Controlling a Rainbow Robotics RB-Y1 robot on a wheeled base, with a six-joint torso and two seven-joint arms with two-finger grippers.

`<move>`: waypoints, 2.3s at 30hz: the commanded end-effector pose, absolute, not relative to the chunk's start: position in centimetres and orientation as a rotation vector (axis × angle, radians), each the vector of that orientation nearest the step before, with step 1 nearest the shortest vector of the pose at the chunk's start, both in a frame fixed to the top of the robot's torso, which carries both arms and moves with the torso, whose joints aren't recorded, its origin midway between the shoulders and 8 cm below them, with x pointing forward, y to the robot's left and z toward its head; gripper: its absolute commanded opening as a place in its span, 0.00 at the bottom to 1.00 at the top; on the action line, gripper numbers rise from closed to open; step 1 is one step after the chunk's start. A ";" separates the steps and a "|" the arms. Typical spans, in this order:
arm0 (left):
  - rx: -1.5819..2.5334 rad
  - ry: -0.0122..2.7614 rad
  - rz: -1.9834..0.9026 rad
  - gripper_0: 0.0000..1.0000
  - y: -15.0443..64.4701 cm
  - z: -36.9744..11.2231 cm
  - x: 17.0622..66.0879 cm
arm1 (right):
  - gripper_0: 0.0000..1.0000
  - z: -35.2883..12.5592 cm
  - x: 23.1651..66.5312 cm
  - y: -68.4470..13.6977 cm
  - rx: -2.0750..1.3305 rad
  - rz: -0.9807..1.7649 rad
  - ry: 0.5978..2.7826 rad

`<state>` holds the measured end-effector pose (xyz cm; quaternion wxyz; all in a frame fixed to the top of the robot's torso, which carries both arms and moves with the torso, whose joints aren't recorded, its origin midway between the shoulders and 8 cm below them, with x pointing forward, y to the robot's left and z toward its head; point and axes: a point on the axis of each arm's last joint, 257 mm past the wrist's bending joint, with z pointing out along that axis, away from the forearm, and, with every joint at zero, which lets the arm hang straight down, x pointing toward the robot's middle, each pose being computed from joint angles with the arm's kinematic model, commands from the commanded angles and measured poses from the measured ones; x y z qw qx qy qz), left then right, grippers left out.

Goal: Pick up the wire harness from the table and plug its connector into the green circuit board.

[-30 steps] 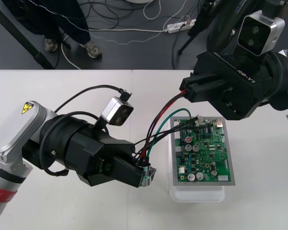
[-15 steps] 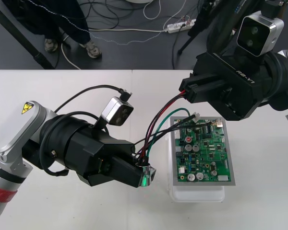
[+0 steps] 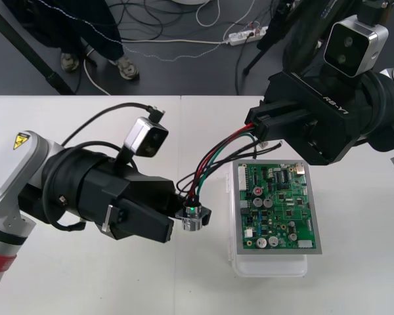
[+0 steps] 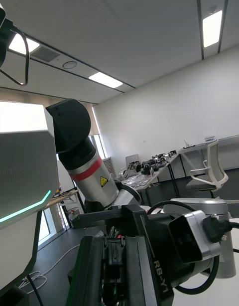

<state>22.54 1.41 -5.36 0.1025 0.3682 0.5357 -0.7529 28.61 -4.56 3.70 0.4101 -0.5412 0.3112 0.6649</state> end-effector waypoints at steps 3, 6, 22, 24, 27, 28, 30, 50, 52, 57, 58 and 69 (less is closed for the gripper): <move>1.201 1.474 -1.982 1.00 3.0 -4.6 23.9 | 0.00 5.0 27.1 -3.8 -1.419 1.684 0.711; 1.222 1.456 -1.935 1.00 3.4 -4.9 24.1 | 0.00 4.7 27.4 -4.0 -1.409 1.683 0.731; 1.003 1.416 -1.538 1.00 6.4 -2.3 33.2 | 0.00 3.9 28.0 -4.7 -1.390 1.666 0.760; 0.988 1.418 -1.501 1.00 7.1 -1.9 33.9 | 0.00 3.9 28.1 -4.9 -1.384 1.660 0.760; 0.978 1.423 -1.461 1.00 7.9 -1.5 34.7 | 0.00 3.9 28.2 -5.2 -1.376 1.656 0.760; 0.981 1.426 -1.431 1.00 8.3 -1.3 35.0 | 0.00 3.9 28.2 -5.3 -1.375 1.653 0.763; 0.986 1.418 -1.400 1.00 8.5 -0.8 35.1 | 0.00 3.7 28.3 -5.4 -1.376 1.648 0.772; 0.972 1.251 -1.213 1.00 4.9 6.5 33.3 | 0.00 2.4 25.7 -6.6 -1.537 1.282 0.794; 0.957 1.239 -1.217 1.00 4.4 6.8 33.2 | 0.00 2.7 26.4 -6.6 -1.520 1.226 0.805; 0.904 1.209 -1.233 1.00 3.3 7.2 33.3 | 0.00 3.5 28.0 -6.3 -1.453 1.178 0.832; 0.895 1.199 -1.227 1.00 2.9 7.1 33.6 | 0.00 3.7 28.5 -6.2 -1.427 1.170 0.843; 0.885 1.122 -1.186 1.00 -0.2 6.4 33.8 | 0.00 2.8 30.3 -5.9 -1.328 1.095 0.914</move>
